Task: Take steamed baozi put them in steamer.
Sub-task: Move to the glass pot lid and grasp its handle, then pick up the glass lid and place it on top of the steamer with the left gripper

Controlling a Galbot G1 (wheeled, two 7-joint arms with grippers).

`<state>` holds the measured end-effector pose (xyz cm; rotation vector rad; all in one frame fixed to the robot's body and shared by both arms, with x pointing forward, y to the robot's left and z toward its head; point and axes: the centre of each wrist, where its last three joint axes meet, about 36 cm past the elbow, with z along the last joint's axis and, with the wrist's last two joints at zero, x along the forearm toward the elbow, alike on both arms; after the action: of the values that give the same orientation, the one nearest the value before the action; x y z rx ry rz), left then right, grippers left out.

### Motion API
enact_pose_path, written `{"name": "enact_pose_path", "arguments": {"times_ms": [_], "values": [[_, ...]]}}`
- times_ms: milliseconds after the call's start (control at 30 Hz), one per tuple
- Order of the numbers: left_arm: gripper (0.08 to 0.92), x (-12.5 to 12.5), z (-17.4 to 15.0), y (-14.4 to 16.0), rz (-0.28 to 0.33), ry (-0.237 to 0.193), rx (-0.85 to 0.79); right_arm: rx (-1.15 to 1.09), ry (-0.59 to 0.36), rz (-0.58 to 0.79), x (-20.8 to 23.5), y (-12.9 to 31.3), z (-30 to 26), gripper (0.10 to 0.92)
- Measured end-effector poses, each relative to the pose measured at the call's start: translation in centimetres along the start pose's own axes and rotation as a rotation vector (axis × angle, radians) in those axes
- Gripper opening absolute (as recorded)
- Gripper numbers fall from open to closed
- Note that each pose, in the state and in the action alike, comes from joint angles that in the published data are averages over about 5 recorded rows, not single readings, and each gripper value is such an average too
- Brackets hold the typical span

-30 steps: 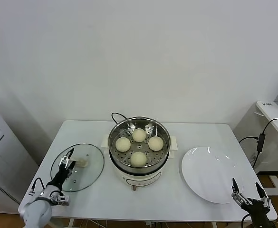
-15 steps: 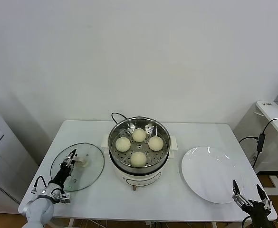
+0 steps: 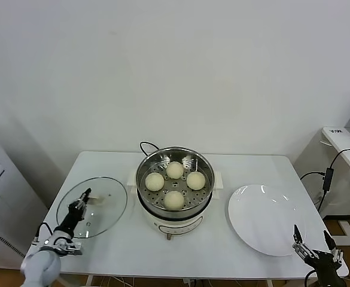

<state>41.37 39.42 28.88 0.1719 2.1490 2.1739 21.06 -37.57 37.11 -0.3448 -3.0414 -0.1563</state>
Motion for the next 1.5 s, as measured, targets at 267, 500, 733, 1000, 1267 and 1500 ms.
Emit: {"name": "enact_pose_path", "arguments": {"times_ms": [267,500,733,1000,1267,1500], "values": [[0.12,-0.1,1.6,7.3,-0.073,0.067,-0.006,0.003,0.015,-0.026,-0.3,0.1,-0.2,0.823],[0.12,-0.9,-2.6,14.2,-0.123,0.087,0.034,0.004,0.03,-0.049,-0.5,-0.5,0.2,0.823],[0.12,-1.2,-11.5,16.5,-0.089,0.054,0.081,0.014,0.054,-0.048,0.0,-1.2,0.8,0.823],[0.12,-2.2,-20.6,17.4,-0.058,0.025,0.12,0.028,0.073,-0.021,0.6,-2.1,1.3,0.823],[0.12,-3.2,-28.0,17.6,-0.032,-0.011,0.137,0.037,0.083,-0.009,1.4,-2.5,1.8,0.823],[0.12,-4.1,-32.6,17.1,-0.024,-0.038,0.116,0.048,0.082,0.0,1.8,-3.1,1.7,0.823]]}}
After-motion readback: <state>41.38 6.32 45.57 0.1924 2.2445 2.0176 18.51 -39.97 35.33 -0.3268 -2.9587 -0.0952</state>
